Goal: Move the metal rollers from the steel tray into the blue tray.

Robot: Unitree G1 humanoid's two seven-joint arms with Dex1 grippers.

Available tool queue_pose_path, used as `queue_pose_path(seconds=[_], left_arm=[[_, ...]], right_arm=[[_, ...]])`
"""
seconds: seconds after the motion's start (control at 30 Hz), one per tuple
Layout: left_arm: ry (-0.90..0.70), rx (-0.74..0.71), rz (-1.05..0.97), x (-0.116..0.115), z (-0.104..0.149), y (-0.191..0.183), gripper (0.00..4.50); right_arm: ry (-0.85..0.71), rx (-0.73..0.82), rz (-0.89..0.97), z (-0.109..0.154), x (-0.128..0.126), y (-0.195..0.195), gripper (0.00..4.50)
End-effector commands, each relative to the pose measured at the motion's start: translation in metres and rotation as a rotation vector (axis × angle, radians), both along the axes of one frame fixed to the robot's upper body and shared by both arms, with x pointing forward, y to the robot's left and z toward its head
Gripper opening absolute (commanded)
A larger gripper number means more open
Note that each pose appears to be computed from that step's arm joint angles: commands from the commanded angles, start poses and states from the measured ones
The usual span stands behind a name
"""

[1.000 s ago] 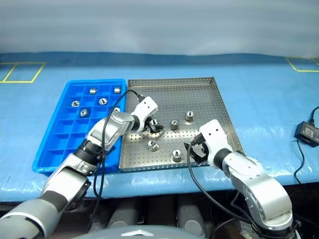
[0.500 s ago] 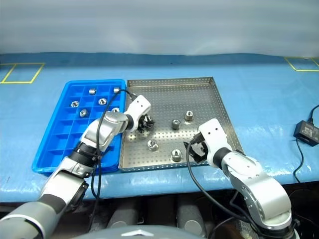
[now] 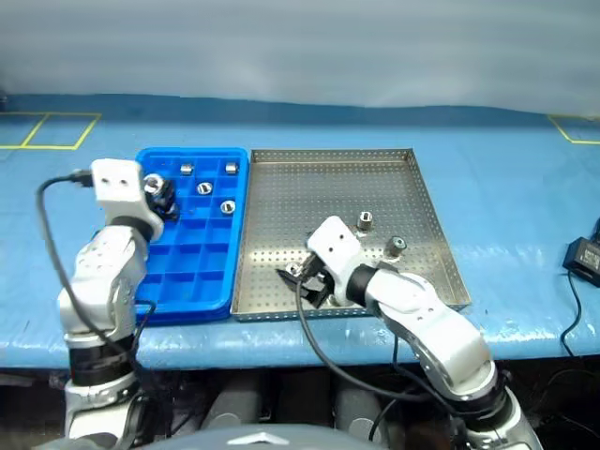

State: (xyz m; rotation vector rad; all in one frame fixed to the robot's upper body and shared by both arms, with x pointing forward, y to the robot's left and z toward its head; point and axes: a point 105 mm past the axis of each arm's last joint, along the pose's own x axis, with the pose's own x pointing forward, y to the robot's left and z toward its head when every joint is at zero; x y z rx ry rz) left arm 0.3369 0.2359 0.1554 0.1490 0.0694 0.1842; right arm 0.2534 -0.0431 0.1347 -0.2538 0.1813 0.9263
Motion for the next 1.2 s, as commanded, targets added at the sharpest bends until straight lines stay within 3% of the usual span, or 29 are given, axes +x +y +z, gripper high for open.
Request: queue_pose_path(seconds=[0.03,0.37,0.63,0.73,0.9,0.97,1.03,1.1,1.2], left_arm=[[-0.061,0.037,0.087,-0.009,0.009,0.017,1.82],[0.041,0.017,0.167,-0.001,-0.028,0.039,1.82],[0.080,-0.010,0.163,0.013,-0.040,0.039,1.82],[0.071,-0.030,0.131,0.016,-0.038,0.032,2.84],[-0.074,0.003,-0.110,0.031,0.012,-0.017,4.45],[-0.127,0.004,-0.231,0.035,0.032,-0.042,4.45],[-0.133,-0.056,-0.477,0.038,0.044,-0.086,4.45],[-0.084,-0.094,-0.711,0.038,0.045,-0.132,4.45],[0.011,-0.067,-0.878,0.040,0.033,-0.171,4.45]], right_arm=[[-0.044,0.029,0.051,0.009,0.000,0.010,4.50],[-0.039,0.031,0.062,0.006,0.000,0.013,4.50],[-0.035,0.028,0.023,0.004,-0.002,0.007,4.50],[-0.034,0.026,0.002,0.004,-0.003,0.003,4.50],[-0.039,0.020,-0.050,0.006,-0.004,-0.007,4.50],[-0.043,0.017,-0.074,0.007,-0.004,-0.013,4.50],[-0.041,0.009,-0.113,0.006,-0.004,-0.022,4.50],[-0.036,-0.010,-0.158,0.003,-0.004,-0.034,4.50],[-0.033,-0.028,-0.206,0.001,-0.006,-0.046,4.50]])
